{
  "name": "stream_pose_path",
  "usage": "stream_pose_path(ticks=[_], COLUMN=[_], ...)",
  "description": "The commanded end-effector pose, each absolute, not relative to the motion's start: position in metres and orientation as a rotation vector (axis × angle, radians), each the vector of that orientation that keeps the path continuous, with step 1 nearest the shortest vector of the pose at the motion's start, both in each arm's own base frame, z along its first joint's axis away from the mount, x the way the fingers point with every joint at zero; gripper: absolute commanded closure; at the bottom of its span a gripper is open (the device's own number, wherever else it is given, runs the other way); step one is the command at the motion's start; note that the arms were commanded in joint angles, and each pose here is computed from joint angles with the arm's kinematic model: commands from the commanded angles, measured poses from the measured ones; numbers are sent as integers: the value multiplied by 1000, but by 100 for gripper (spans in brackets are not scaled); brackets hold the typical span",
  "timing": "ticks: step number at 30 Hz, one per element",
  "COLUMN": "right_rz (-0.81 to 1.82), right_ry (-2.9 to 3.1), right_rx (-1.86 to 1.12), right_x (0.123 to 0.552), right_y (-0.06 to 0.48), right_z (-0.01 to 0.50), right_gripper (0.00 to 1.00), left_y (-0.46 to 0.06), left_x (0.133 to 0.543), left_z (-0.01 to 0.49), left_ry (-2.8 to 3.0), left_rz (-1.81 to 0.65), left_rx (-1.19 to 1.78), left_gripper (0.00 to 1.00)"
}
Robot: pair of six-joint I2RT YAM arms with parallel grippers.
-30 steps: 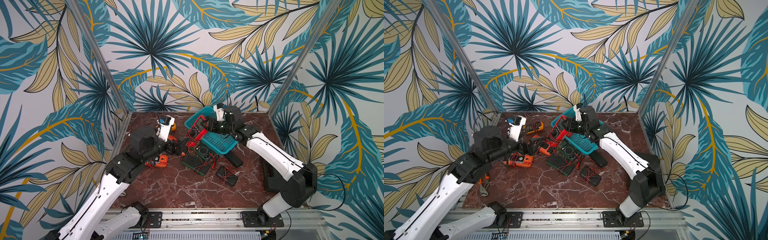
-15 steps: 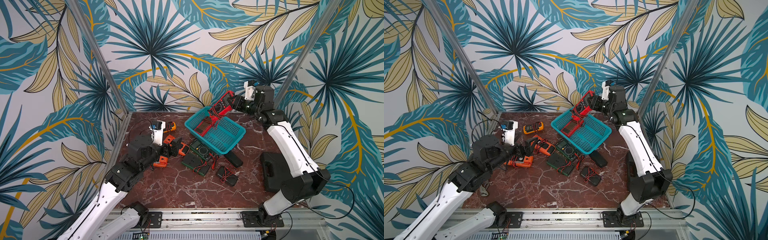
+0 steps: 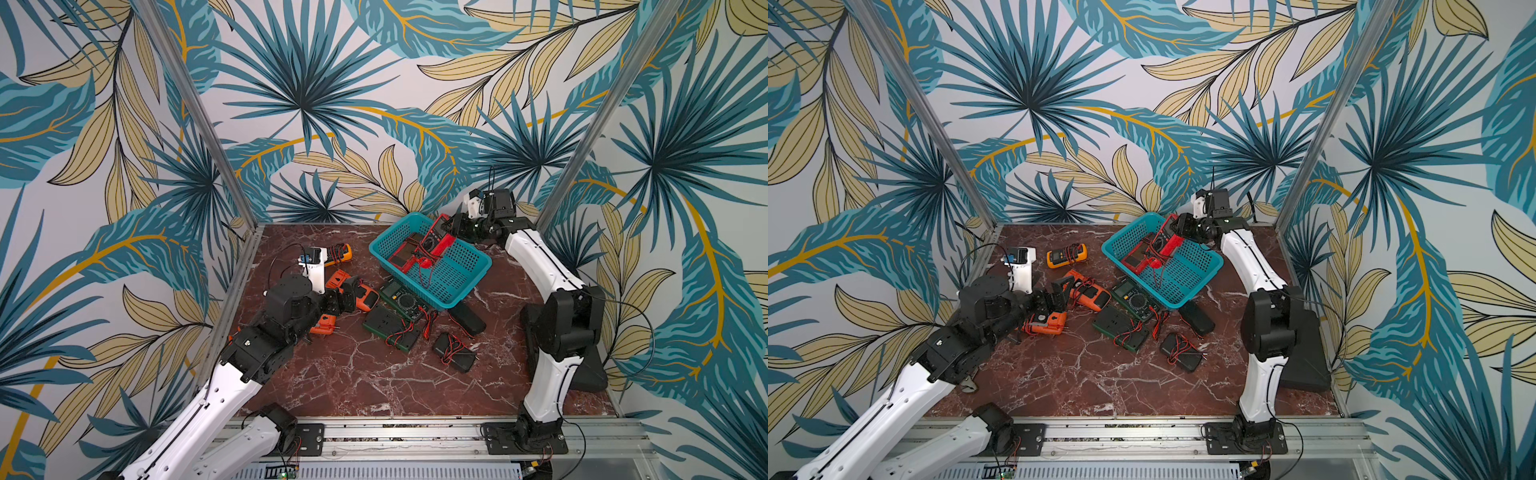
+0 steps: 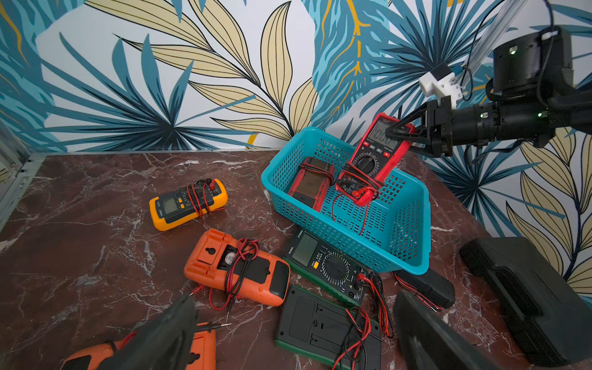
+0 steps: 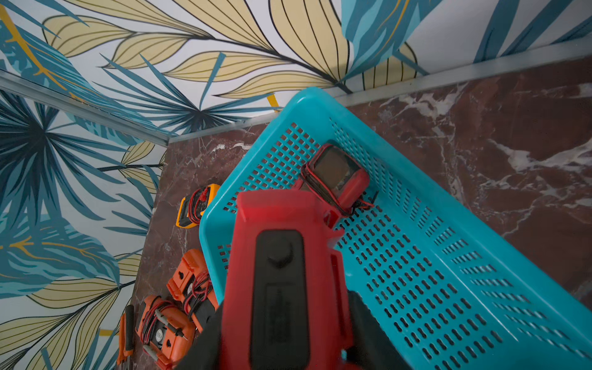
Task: Put the multimeter into the basket
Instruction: Place the multimeter in the basket.
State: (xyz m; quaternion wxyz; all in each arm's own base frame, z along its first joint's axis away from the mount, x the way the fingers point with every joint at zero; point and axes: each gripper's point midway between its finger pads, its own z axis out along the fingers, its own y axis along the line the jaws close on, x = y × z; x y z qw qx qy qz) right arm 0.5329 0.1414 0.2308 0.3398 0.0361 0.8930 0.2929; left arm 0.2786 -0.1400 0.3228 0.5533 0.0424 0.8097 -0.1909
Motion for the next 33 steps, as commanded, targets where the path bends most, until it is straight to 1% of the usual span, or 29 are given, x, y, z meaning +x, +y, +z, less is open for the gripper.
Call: stream_pose_path(ticks=[1,7,14,20,22,24,26,29,32,33], right_rz=[891,1025,1042,1003,976,932,886,841,803,786], right_ry=[2240,2296,2375,2436,2452,2473,2497,2505,2501,2503], right_rx=[7,33,78,142,181,232,289,345,372,379], right_x=[536,545,552,552,552,552,552,551,550,549], right_y=[157,172,174,168,164,159,152,145,139,138], right_z=[258,217,171,138,128,116,107,101,98,98], right_gripper=[91,91,91,90,83,72,69,60,44,37], left_y=[-138,-142,-145,-146,-146,-146,-145,-145,-146,-146], left_x=[283,289,294,297,297,297,298,298,297,297], left_z=[319,308,300,295,294,293,292,291,290,290], left_ry=[1904,1934,1951,1967,1970,1971,1972,1977,1978,1979], left_rz=[-446,-447,-453,-457,-460,-462,-463,-469,-477,-478], left_rx=[70,65,63,62,59,58,53,53,55,55], left_gripper=[0,0,0,0,0,0,0,0,0,0])
